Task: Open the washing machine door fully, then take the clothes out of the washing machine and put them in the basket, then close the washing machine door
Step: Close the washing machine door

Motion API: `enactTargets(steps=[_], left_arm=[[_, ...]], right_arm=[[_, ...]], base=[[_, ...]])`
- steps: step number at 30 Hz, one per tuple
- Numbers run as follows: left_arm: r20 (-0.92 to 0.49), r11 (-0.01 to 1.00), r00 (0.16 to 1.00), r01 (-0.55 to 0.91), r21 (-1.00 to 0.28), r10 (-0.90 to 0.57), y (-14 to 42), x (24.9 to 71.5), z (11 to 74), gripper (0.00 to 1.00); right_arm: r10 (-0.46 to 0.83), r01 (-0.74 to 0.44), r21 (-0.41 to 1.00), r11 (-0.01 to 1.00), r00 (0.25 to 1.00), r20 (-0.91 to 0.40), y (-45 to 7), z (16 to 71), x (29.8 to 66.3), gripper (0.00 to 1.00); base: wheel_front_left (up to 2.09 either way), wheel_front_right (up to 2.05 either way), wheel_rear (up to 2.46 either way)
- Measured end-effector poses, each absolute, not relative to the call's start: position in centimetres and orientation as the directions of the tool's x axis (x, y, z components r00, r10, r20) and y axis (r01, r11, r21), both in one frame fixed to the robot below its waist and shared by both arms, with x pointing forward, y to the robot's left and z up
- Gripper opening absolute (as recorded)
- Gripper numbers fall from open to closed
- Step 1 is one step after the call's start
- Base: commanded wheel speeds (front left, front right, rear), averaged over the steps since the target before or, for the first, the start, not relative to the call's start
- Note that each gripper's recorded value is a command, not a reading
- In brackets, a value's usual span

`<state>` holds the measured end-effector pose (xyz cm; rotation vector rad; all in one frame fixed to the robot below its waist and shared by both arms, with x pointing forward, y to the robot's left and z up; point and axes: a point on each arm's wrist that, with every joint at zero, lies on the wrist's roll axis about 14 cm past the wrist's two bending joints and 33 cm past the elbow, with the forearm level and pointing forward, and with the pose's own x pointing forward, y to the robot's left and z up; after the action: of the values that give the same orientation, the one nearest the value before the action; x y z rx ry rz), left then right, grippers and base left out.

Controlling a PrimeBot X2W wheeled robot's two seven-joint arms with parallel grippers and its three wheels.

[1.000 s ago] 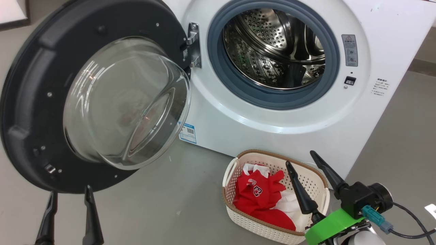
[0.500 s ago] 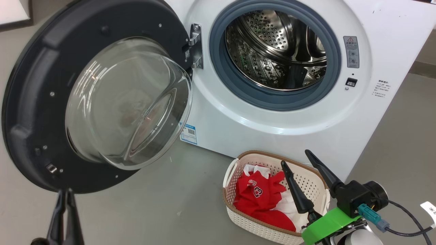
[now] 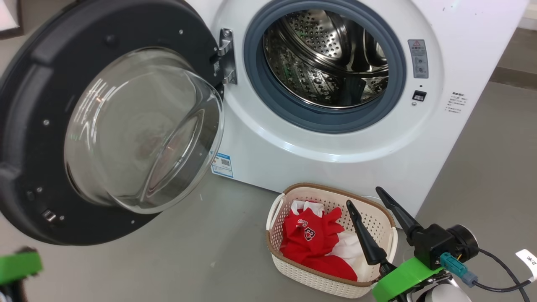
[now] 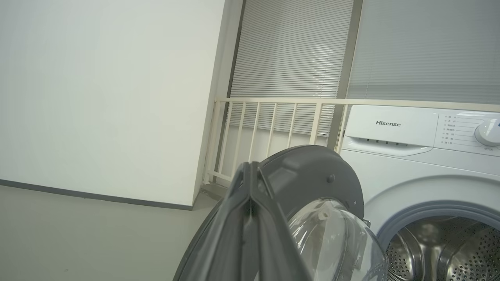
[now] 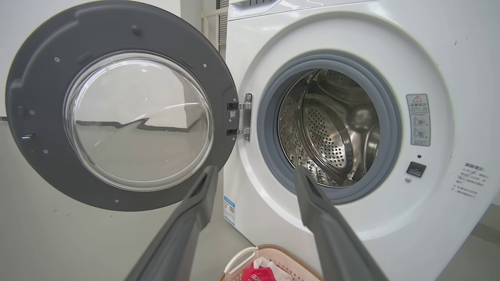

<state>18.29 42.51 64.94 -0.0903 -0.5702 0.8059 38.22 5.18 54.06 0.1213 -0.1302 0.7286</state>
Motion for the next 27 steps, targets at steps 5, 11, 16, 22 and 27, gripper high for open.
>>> enactTargets(steps=[5, 11, 16, 22, 27], left_arm=[[0.470, 0.683, 0.505, -0.618, -0.389, 0.724, 45.7, 19.3, 67.0, 0.00], [0.436, 0.647, 0.478, -0.568, -0.508, 0.762, 48.8, 21.6, 68.2, 0.00], [0.312, 0.579, 0.503, -0.559, -0.594, 0.806, 51.1, 23.2, 67.0, 0.00], [0.089, 0.458, 0.585, -0.520, -0.721, 0.806, 52.6, 25.9, 64.0, 0.00], [-0.033, 0.416, 0.667, -0.501, -0.759, 0.744, 52.7, 27.6, 62.2, 0.00]], right_arm=[[0.643, -0.656, 0.060, 0.752, 0.751, 0.149, 4.5, 53.6, 38.4, 1.00], [0.638, -0.647, 0.052, 0.761, 0.761, 0.120, 4.1, 52.4, 38.9, 1.00], [0.637, -0.644, 0.055, 0.763, 0.764, 0.106, 4.0, 51.9, 39.0, 1.00], [0.643, -0.647, 0.033, 0.761, 0.761, 0.086, 4.2, 51.5, 39.5, 1.00], [0.636, -0.639, 0.025, 0.769, 0.769, 0.067, 3.9, 51.1, 40.2, 1.00]], base=[[0.00, 0.00, 0.00], [0.00, 0.00, 0.00], [0.00, 0.00, 0.00], [0.00, 0.00, 0.00], [0.00, 0.00, 0.00]])
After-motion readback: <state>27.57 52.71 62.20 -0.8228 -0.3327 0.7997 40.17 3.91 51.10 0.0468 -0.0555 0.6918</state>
